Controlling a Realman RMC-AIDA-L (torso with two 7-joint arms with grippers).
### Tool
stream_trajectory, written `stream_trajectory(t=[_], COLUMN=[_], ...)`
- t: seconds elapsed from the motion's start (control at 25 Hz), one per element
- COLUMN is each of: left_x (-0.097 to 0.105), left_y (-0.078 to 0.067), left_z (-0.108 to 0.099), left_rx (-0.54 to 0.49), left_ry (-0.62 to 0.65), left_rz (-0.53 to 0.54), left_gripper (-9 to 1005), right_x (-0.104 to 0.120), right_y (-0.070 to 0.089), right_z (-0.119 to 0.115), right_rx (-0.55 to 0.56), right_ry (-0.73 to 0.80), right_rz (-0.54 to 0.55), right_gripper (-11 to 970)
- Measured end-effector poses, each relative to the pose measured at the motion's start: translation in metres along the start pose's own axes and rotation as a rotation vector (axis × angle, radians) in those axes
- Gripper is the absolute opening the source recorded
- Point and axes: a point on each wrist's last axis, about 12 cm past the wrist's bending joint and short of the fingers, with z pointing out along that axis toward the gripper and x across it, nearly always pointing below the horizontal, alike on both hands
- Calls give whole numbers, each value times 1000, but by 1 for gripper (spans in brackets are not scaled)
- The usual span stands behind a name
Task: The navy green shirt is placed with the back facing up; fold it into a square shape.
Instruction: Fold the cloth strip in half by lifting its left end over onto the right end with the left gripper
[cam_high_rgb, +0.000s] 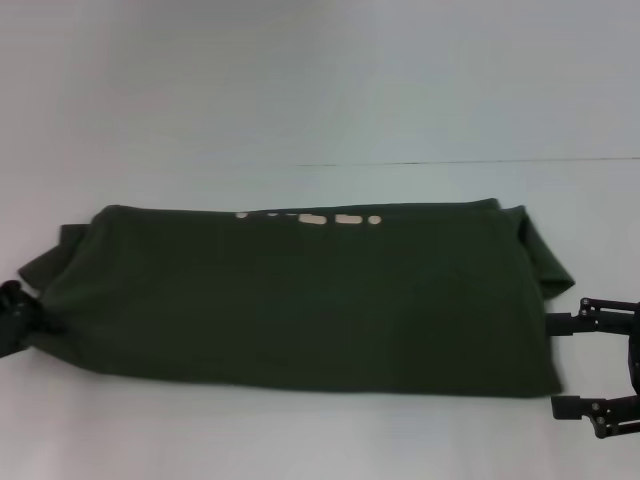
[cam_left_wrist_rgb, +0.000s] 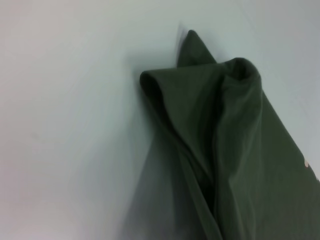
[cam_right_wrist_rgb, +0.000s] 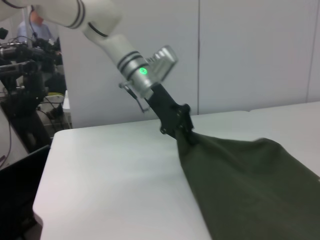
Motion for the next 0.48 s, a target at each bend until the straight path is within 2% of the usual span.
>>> stream_trajectory(t=[0.28,0.32,0.36,0.48], left_x=[-8,-8,-9,-10], left_y=[23,23,31,37], left_z=[-40,-40,-56,-68], left_rx=[-26,-26,-15,-12], left_ry=[-89,-89,-131,-160], left_rz=[-21,-21,-26,-22], left_gripper=[65,67,69,74], right_x=[1,1,1,1], right_y=[-1,-2,-2,-3], right_z=[1,1,1,1], right_rx=[9,11,13,22], right_ry=[7,6,6,10], right_rz=[8,9,11,17], right_gripper=[903,903,903,903])
